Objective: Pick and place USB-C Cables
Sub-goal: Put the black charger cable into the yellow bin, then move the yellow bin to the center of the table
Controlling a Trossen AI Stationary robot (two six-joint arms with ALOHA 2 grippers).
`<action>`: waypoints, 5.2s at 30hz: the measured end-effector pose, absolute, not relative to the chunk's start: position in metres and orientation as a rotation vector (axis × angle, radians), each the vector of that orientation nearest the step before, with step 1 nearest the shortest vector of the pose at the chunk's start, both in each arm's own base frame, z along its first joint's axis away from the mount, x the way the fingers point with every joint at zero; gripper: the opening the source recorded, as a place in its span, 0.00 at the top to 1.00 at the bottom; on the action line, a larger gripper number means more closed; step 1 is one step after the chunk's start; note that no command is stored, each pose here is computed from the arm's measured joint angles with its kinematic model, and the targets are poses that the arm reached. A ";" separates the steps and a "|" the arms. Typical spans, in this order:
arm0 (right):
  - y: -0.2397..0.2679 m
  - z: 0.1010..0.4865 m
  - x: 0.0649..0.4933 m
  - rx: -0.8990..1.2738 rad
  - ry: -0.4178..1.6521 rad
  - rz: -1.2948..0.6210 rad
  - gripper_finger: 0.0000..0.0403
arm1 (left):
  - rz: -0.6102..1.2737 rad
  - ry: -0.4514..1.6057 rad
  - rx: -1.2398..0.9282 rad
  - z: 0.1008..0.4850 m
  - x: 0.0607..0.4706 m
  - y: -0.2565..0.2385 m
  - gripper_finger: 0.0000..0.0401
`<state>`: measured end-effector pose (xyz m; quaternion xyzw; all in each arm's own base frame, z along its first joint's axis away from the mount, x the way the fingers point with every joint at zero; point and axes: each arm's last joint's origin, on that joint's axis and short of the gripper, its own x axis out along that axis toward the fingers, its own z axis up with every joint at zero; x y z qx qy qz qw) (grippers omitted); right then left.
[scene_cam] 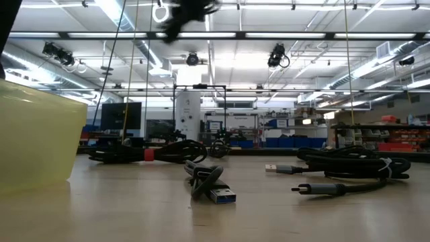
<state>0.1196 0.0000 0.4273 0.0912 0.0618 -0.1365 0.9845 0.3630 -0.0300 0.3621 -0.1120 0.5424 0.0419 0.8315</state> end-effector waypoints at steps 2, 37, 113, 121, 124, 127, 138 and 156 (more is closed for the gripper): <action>0.000 0.427 0.120 0.182 0.132 -0.279 0.32 | 0.081 1.256 -0.214 0.358 0.352 -0.046 0.94; 0.000 0.423 0.122 0.243 0.163 -0.250 0.33 | -0.230 1.630 -0.141 0.218 0.289 -0.193 0.94; 0.000 0.421 0.122 0.253 0.187 -0.255 0.33 | -0.170 1.583 -0.050 0.209 0.306 -0.155 0.99; 0.000 0.420 0.122 0.266 0.191 -0.257 0.33 | -0.104 1.502 -0.046 0.250 0.306 -0.156 0.99; 0.000 0.420 0.122 0.251 0.193 -0.256 0.33 | -0.102 1.453 0.023 0.258 0.309 -0.155 0.99; 0.000 0.420 0.122 0.248 0.194 -0.255 0.33 | -0.100 1.472 0.032 0.250 0.308 -0.153 0.96; 0.000 0.420 0.122 0.241 0.195 -0.255 0.33 | -0.128 1.529 0.082 0.224 0.302 -0.151 0.67; 0.000 0.420 0.122 0.241 0.193 -0.255 0.35 | -0.179 1.538 0.125 0.210 0.309 -0.155 0.63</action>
